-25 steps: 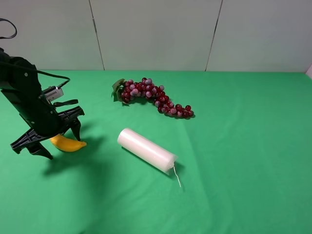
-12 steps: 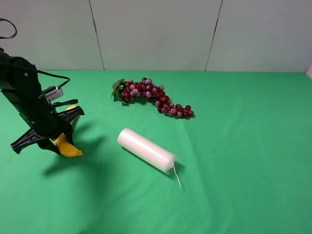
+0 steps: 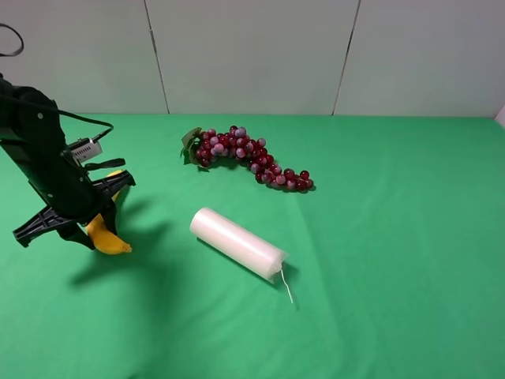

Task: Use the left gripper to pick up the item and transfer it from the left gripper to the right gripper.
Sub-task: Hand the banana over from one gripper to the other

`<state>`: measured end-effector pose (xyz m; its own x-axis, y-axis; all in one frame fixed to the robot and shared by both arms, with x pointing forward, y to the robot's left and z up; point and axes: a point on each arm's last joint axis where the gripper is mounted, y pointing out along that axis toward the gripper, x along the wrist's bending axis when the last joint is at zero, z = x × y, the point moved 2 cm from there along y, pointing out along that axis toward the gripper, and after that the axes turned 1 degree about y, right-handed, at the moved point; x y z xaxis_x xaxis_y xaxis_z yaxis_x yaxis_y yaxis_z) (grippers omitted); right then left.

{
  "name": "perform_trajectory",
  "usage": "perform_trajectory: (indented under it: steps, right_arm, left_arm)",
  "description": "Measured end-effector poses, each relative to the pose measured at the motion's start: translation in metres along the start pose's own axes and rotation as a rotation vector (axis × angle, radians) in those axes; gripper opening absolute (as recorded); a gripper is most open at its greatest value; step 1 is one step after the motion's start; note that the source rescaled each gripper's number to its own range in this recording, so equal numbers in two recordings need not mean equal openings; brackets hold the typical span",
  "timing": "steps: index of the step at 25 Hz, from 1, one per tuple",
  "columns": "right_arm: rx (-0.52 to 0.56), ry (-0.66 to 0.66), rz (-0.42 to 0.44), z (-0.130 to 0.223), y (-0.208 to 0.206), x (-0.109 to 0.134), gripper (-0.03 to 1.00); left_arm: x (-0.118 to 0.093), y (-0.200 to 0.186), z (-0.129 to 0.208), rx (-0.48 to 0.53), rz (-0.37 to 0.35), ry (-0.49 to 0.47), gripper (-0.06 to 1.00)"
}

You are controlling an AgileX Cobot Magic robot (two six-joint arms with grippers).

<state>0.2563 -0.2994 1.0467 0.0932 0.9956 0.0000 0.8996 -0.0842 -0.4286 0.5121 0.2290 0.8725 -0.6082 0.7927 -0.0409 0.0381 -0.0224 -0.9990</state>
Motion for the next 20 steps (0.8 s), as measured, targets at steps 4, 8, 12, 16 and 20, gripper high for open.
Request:
perform_trajectory:
  steps: [4,8,12,16,20]
  right_arm:
    - [0.0,0.0,0.0,0.0,0.0,0.0,1.0]
    - [0.0,0.0,0.0,0.0,0.0,0.0,1.0]
    - [0.0,0.0,0.0,0.0,0.0,0.0,1.0]
    - [0.0,0.0,0.0,0.0,0.0,0.0,1.0]
    - [0.0,0.0,0.0,0.0,0.0,0.0,1.0]
  left_arm:
    - [-0.001,-0.013,-0.001,-0.011,0.003,0.029,0.0]
    - [-0.002,-0.029,-0.002,-0.027,0.022,0.105,0.0]
    - [-0.007,-0.049,-0.006,-0.021,0.012,0.227,0.0]
    - [-0.017,-0.071,-0.013,-0.012,0.002,0.385,0.0]
    - [-0.027,-0.094,-0.02,-0.013,0.001,0.521,0.0]
